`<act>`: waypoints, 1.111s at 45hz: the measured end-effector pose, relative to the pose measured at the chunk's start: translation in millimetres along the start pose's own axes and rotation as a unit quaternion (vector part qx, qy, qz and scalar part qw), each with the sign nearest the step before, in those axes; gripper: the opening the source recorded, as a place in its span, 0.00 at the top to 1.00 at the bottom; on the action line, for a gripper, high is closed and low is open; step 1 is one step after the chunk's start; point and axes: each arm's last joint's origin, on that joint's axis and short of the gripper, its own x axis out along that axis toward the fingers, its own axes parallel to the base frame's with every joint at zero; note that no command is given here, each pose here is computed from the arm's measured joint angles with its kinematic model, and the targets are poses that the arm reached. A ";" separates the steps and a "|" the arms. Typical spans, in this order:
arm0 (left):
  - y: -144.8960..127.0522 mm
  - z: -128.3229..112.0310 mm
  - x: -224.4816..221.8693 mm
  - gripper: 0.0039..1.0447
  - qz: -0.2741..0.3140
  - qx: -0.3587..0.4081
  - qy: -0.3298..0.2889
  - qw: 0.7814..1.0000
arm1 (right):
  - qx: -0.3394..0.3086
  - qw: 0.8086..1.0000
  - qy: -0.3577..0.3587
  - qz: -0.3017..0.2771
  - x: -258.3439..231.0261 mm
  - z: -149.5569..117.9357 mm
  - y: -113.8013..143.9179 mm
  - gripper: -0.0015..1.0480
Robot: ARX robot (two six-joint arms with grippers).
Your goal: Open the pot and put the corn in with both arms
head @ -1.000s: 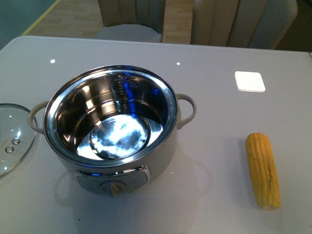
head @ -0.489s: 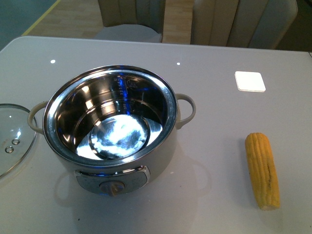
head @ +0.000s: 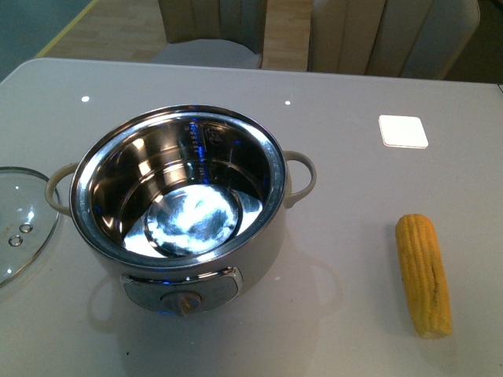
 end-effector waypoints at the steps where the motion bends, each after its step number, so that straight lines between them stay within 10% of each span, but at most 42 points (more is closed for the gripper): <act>1: -2.2 0.9 -1.5 0.97 -0.006 0.000 -0.002 1.000 | 0.000 1.000 0.000 0.000 0.0 0.0 0.0 0.08; 50: -3.8 2.1 -41.3 0.97 -0.012 0.001 -0.007 1.000 | 0.000 1.000 0.000 0.000 0.0 0.0 0.0 0.08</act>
